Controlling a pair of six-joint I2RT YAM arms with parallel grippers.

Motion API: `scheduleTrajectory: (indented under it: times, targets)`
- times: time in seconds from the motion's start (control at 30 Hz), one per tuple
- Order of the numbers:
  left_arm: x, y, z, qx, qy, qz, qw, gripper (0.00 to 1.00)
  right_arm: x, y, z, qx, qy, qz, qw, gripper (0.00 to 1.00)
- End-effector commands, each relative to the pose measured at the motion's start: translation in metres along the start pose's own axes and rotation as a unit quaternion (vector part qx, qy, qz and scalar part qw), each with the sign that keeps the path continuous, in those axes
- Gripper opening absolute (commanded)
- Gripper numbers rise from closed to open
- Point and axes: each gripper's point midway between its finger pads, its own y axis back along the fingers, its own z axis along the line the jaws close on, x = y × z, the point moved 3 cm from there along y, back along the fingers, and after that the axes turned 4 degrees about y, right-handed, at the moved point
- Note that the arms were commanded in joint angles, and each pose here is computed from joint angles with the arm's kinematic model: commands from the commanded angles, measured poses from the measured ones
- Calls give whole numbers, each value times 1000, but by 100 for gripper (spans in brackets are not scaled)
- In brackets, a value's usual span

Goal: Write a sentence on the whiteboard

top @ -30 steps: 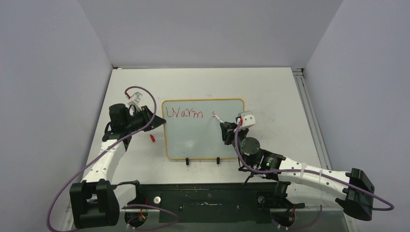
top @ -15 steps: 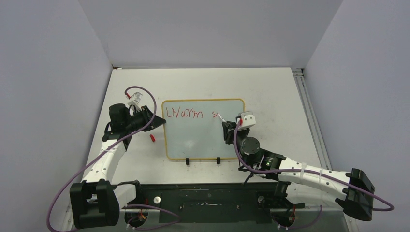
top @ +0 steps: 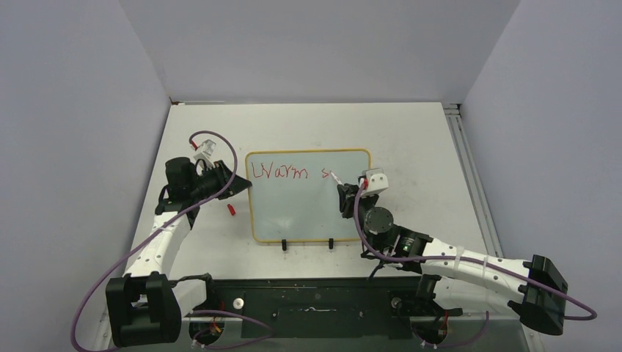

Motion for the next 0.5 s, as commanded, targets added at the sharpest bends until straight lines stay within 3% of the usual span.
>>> scheduleTrajectory:
  times: [0.0,0.47]
  targets:
    - [-17,4,-18,22,-36,-19,999,19,1,3,-6,11,-18,1,1000,5]
    - [-17,5,-19,24,-37,-20,999,19,14,9,-5,2,-31,11,999,5]
